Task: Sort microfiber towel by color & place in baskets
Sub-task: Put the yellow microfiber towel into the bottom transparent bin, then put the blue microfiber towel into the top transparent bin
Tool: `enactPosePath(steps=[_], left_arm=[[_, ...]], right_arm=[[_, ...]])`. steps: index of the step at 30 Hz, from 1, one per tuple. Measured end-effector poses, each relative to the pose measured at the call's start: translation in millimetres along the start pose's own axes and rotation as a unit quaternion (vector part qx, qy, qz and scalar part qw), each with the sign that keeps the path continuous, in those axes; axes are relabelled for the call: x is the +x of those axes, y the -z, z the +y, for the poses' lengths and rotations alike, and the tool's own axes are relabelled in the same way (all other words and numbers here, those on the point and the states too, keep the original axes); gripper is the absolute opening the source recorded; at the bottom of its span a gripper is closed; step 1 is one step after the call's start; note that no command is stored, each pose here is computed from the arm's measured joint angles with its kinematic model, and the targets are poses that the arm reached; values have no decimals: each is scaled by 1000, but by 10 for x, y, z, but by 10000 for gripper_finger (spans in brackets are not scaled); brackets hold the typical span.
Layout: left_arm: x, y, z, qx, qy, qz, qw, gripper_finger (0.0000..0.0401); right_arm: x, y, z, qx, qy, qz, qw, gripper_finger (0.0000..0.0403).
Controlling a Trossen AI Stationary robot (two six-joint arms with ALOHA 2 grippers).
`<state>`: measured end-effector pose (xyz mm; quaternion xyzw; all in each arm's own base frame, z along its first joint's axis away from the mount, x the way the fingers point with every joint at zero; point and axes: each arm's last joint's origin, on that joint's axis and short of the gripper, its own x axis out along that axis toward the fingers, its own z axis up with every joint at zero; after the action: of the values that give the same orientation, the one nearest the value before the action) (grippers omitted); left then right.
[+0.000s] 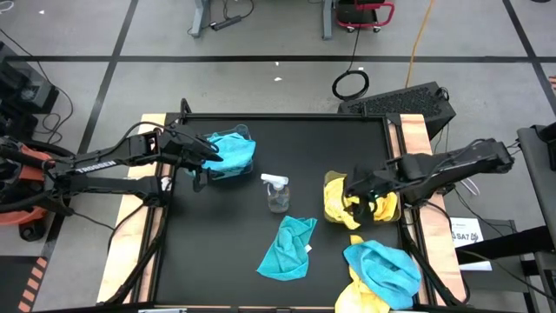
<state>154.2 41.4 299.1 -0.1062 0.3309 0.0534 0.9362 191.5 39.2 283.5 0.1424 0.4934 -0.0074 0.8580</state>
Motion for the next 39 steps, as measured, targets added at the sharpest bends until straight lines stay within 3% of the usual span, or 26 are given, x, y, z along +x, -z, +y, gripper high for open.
enactPosePath(steps=[13,19,30,39], left_arm=[[25,-54,1,5,4,-21,1000,261],[178,-77,-94,20,81,1,996,261],[706,-41,-669,106,180,58,976,261],[1152,107,-1230,182,187,49,964,261]], right_arm=[[-702,-135,81,-25,-44,-100,994,238],[-820,-172,101,-45,-64,-155,985,238],[-821,-161,114,-49,-67,-152,985,238],[-781,-153,207,-66,-79,-145,984,238]])
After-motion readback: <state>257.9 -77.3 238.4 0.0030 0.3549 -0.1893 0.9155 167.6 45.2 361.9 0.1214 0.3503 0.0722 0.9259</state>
